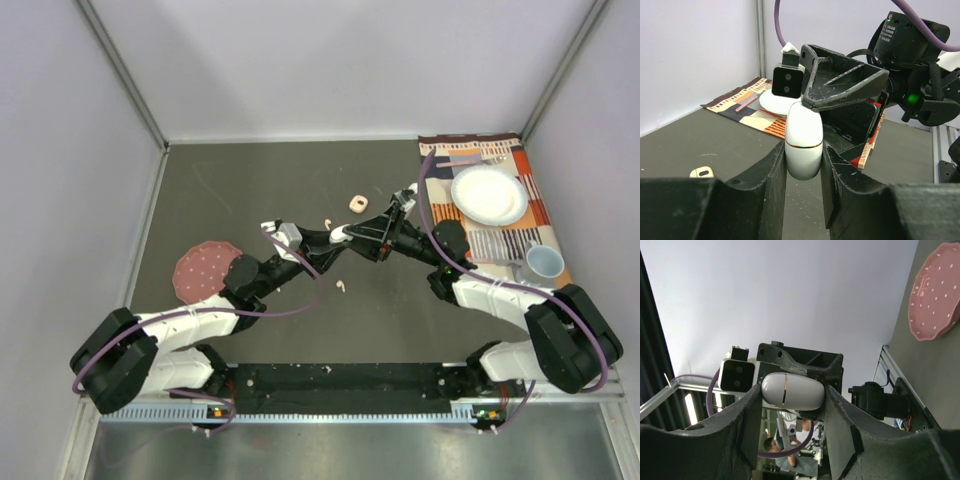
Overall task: Insert the wireless bluetooth earbuds into the charging case
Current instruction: Pass from the right arm to the left
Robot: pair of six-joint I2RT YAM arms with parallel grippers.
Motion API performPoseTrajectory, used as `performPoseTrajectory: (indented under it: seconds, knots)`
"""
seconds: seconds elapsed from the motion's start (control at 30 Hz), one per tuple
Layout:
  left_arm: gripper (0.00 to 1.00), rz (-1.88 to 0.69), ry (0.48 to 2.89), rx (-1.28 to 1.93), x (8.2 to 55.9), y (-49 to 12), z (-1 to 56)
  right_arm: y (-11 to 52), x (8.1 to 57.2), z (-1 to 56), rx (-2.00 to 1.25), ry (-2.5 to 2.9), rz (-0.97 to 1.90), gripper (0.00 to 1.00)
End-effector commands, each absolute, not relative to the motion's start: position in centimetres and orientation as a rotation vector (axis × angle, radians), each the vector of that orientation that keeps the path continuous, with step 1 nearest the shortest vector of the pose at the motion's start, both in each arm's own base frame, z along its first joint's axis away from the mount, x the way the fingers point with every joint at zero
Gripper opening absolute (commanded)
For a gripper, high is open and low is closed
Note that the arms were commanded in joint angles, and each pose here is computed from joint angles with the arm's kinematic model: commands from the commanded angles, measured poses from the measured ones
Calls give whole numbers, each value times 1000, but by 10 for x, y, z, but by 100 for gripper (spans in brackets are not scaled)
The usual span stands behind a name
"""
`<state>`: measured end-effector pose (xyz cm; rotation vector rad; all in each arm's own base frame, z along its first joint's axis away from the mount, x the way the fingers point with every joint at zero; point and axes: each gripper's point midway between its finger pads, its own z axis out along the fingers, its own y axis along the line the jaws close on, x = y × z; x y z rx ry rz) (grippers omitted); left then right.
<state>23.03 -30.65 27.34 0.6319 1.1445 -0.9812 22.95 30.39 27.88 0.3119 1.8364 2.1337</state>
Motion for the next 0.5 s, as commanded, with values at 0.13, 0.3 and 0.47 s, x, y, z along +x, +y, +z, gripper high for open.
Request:
performPoseTrajectory:
  seconds: [0.13,0.3,0.47]
  knots:
    - [34,-1028,986,595,218,-306,323,305,230,272,326,1840,2113,29]
    - [35,-1035,1010,584,220,-306,321,305,230,272,325,1840,2116,30]
    - [40,-1039,1014,573,221,-306,322,305,230,271,327,1840,2117,30]
